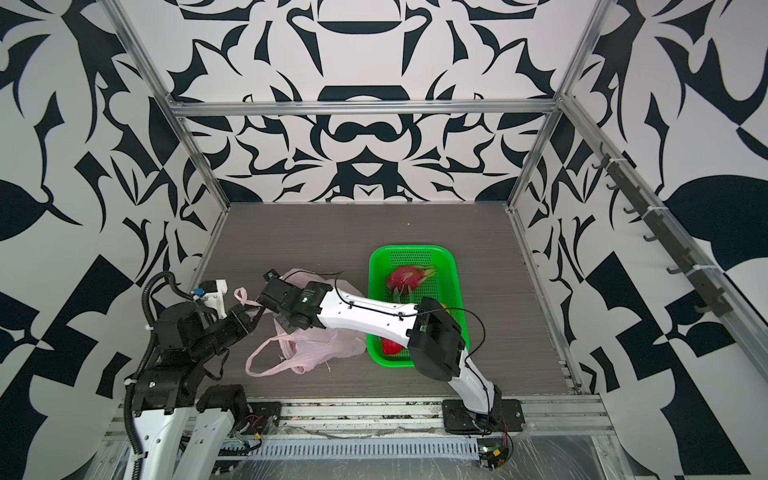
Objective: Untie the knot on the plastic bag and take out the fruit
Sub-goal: 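Push the right gripper down into the pink bag toward the orange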
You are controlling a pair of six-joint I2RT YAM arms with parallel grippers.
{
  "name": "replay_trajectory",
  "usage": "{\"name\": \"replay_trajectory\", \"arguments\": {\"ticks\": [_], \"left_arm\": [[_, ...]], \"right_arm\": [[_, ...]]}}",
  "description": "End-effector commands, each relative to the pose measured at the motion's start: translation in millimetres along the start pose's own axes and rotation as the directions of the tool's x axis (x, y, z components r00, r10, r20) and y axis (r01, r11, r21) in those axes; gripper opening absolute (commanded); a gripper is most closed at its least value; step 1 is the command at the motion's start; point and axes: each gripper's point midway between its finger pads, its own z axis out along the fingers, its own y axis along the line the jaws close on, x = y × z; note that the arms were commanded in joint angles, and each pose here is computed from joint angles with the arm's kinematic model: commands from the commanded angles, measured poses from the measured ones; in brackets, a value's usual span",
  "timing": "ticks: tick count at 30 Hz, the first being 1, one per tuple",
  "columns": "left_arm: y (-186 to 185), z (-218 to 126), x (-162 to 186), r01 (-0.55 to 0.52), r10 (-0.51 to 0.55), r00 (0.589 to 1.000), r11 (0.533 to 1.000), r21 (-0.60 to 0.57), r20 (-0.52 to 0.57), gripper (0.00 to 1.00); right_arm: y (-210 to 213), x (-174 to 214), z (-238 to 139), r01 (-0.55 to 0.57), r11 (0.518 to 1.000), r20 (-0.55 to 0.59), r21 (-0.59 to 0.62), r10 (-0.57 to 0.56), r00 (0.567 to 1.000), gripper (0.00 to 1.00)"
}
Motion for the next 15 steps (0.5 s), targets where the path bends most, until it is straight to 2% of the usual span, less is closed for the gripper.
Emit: {"name": "replay_trajectory", "arguments": {"ticks": [1, 8, 15], "left_arm": [[3.3, 0.1, 8.6, 0.029, -0.029, 0.999, 1.000, 0.008, -0.014, 0.00], [5.1, 0.3, 17.5, 0.039, -0.038, 0.999, 0.999, 0.020, -0.036, 0.00], [5.8, 3.5, 21.4, 0.056, -0.054, 0.997, 0.998, 0.033, -0.053, 0.00]], "right_arm": [[-17.2, -41.7, -16.1, -0.151, 0.988, 0.147, 0.017, 0.147, 0.978, 0.14], [-35.2, -40.0, 9.0, -0.294, 0.955, 0.160, 0.035, 0.285, 0.945, 0.28], [-48.5, -42.2, 30.1, -0.439, 0.898, 0.175, -0.016, 0.435, 0.883, 0.38]]}}
